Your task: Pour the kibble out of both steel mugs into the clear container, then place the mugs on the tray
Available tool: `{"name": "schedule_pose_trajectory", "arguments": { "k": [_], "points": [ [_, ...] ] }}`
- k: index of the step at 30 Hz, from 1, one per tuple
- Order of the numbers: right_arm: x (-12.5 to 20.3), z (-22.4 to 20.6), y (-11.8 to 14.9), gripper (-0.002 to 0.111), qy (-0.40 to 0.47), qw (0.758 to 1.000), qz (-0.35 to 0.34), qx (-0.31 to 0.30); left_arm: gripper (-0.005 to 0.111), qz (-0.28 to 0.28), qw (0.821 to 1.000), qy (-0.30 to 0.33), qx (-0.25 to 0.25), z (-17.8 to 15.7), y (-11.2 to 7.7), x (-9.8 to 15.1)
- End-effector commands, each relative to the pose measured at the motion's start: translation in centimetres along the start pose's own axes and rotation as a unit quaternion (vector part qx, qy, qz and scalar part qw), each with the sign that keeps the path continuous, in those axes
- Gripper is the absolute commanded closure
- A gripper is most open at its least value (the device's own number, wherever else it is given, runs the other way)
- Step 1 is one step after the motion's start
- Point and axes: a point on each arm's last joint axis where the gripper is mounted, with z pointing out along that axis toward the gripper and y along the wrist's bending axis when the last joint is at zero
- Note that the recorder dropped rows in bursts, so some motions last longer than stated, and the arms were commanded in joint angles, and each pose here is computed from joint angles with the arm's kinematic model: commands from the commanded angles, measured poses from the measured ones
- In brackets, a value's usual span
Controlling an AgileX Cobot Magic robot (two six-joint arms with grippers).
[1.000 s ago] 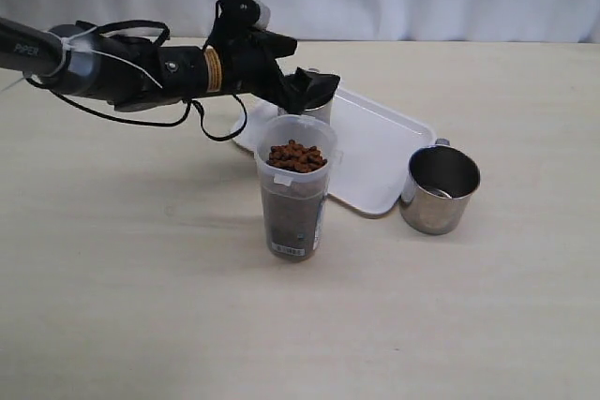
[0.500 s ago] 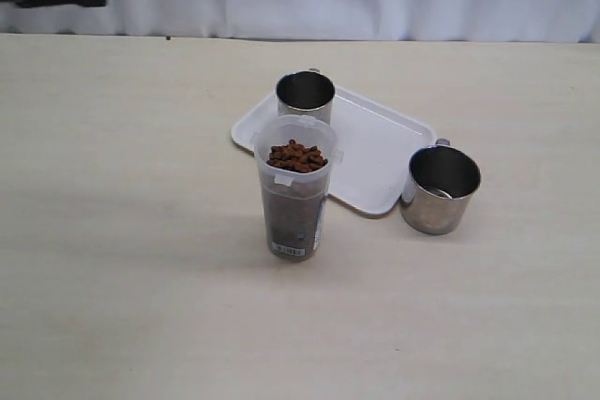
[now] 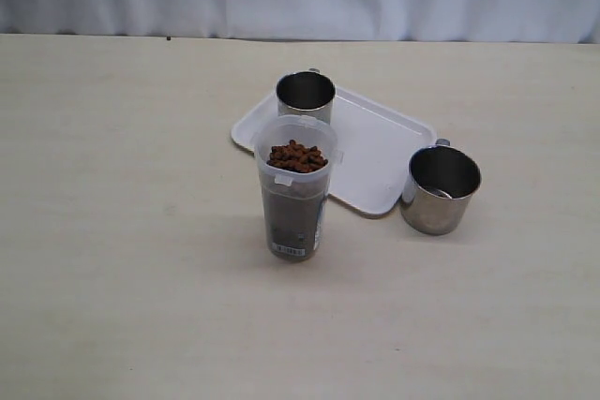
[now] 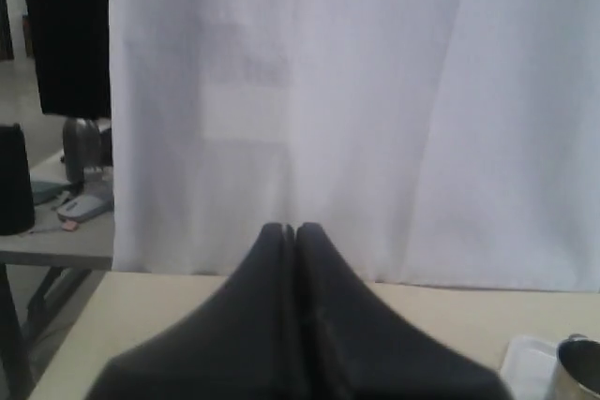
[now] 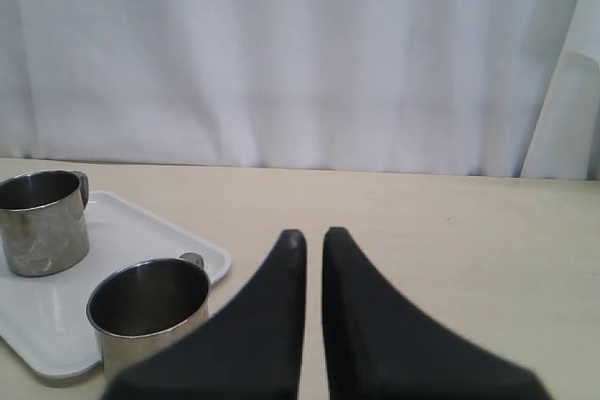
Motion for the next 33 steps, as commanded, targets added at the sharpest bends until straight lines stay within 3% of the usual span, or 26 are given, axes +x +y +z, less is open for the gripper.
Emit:
{"name": "schedule_pose_trajectory", "arguments": {
  "k": [1, 7, 24, 33],
  "points": [
    [0.1, 0.0, 0.0, 0.103, 0.001, 1.0, -0.001, 0.001, 0.107, -0.009, 0.999, -0.039, -0.008, -2.5, 0.1, 1.2],
    [0.1, 0.0, 0.0, 0.103, 0.001, 1.0, -0.001, 0.001, 0.107, -0.01, 0.999, -0.036, 0.004, -3.0, -0.1, 2.6],
    [0.1, 0.0, 0.0, 0.103, 0.001, 1.0, -0.001, 0.001, 0.107, -0.009, 0.999, -0.039, 0.023, -3.1, -0.5, 2.6],
    [0.1, 0.0, 0.0, 0.103, 0.001, 1.0, -0.001, 0.001, 0.107, 0.001, 0.989, -0.145, 0.041, -6.7, -0.9, 1.3]
  ]
}}
